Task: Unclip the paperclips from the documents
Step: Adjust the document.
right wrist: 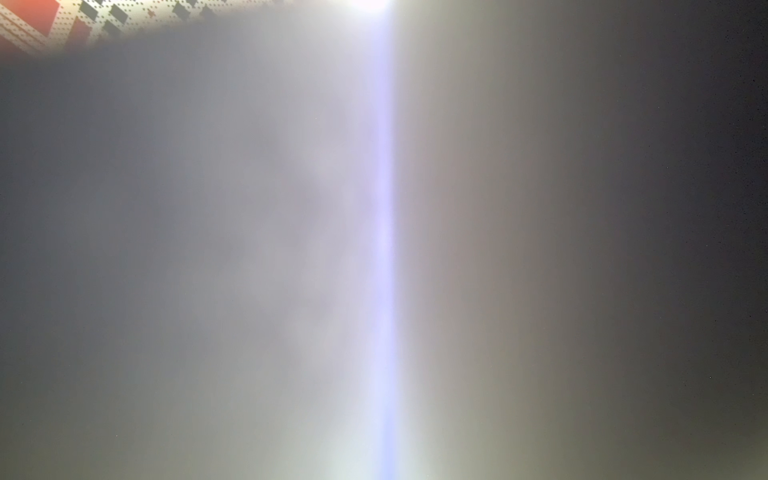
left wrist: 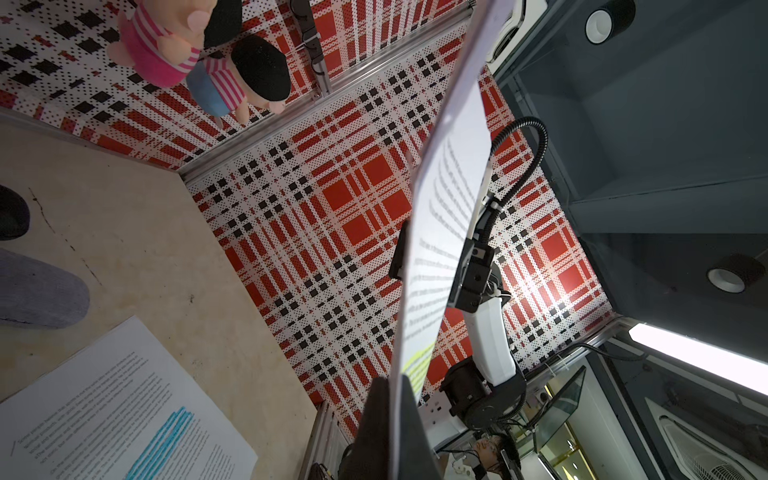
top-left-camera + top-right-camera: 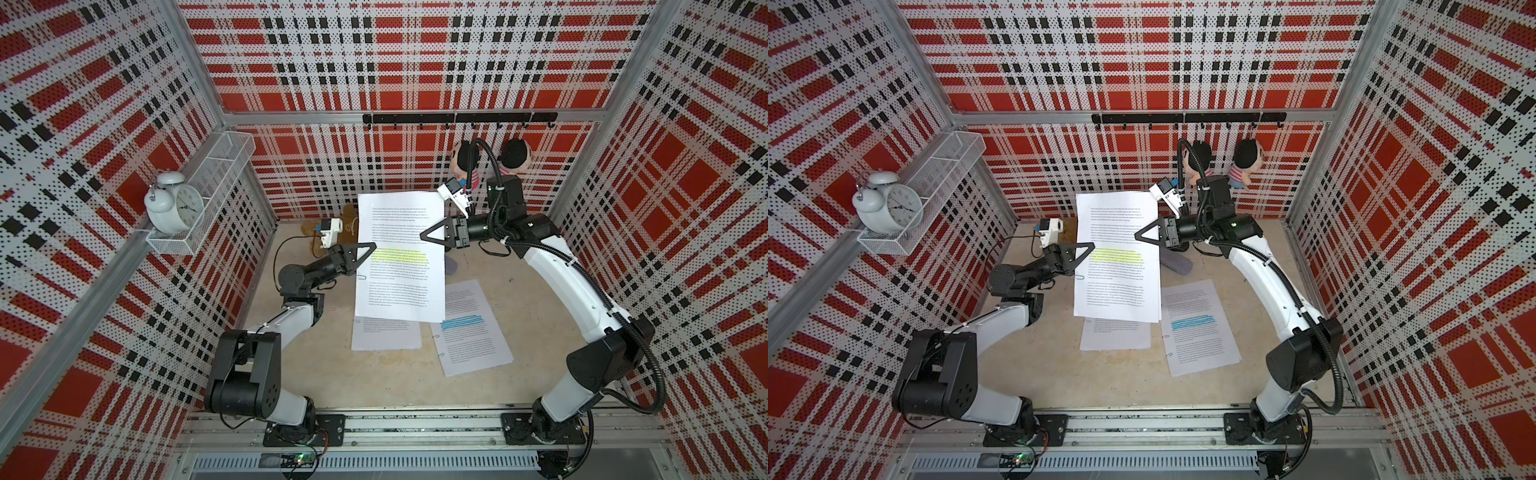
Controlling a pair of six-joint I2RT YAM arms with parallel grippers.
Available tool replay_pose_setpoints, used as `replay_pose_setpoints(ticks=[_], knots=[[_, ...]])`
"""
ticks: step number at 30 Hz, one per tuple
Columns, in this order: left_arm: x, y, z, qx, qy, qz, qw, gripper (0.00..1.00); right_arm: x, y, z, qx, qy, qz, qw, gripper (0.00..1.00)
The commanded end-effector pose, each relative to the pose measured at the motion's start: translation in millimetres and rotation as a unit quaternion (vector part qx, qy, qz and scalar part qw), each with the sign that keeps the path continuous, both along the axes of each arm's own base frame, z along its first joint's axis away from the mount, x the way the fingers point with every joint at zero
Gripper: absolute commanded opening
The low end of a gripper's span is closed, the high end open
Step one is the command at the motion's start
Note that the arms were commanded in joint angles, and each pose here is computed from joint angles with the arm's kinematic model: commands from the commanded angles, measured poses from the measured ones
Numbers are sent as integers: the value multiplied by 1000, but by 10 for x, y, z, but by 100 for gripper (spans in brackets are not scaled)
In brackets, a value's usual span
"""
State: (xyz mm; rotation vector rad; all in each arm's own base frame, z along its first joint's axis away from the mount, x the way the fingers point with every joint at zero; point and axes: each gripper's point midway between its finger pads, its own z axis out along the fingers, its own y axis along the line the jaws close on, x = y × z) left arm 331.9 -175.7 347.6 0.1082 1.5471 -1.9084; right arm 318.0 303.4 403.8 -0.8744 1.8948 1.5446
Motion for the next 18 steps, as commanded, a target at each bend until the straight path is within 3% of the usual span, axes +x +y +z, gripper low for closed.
replay_pose_setpoints(ticks=[1,6,8,12,18], knots=[[-15,134,141,-9,-28,36,999,0,83,-18,-39,-3,0,-17,1000,6],[90,282,200,-30,-24,90,995,0,123,-9,-5,61,12,-48,997,47],[115,308,232,-38,-25,103,994,0,112,13,15,96,18,-61,993,57],[147,270,290,-43,-30,104,993,0,32,280,-93,118,21,-53,991,63],[125,242,300,-37,-31,93,994,0,66,361,-111,122,5,-69,990,57]])
